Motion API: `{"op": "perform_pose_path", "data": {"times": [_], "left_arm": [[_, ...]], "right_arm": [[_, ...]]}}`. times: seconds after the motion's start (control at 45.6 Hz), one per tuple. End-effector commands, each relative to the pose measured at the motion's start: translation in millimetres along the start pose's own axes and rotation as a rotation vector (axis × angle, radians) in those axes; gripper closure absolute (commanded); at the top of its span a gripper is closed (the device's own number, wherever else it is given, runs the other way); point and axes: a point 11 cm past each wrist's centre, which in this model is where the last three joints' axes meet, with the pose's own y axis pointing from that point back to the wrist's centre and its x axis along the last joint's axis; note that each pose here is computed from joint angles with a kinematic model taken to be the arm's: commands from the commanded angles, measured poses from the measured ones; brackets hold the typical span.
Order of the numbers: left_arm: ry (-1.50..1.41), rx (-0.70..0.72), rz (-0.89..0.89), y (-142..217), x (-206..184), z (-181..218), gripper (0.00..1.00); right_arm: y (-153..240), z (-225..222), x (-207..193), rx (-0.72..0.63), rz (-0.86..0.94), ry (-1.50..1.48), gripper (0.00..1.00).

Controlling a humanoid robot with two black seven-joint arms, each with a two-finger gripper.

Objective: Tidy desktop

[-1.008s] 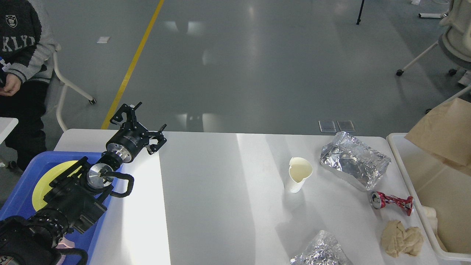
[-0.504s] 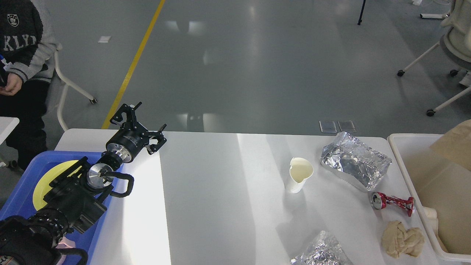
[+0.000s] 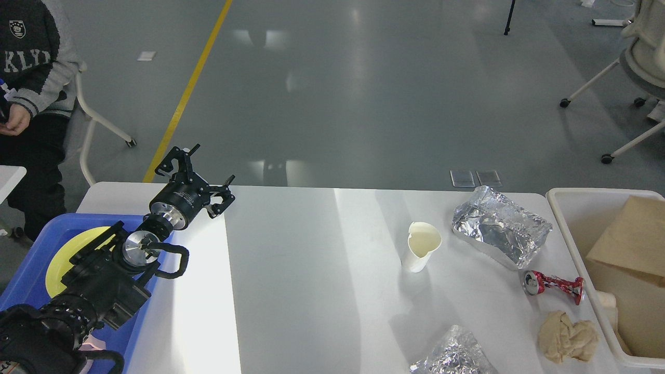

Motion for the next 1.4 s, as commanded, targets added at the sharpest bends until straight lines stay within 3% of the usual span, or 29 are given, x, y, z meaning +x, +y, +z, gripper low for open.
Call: {"op": "perform_pose_path", "data": {"times": [0.0, 0.285, 0.592, 0.745, 1.074, 1.38], "left_arm": [[0.0, 0.002, 0.001, 0, 1, -1, 0.01], [0.003, 0.003, -0.002, -1, -1, -2, 0.01], [0.003, 0.005, -0.003, 0, -1, -3, 0.01], [0.003, 0.003, -0.002, 0, -1, -2, 0.01], [0.001, 0.004, -0.002, 0, -1, -2, 0.01], [0.003, -0.01, -0.002, 0, -1, -1, 0.01]], "right_arm": [[0, 1, 1, -0.002, 0.001, -0.001, 0.0], [-1, -7, 6, 0.008, 0.0, -0.022, 0.0], [12, -63, 82, 0.086, -0.046, -0.244, 0.0], [30, -104, 112, 0.168, -0.073, -0.217, 0.0], [124, -208, 147, 0.361, -0.265, -0.049, 0.0], [251, -281, 107, 0.524, -0.928, 0.16, 0.0]]}}
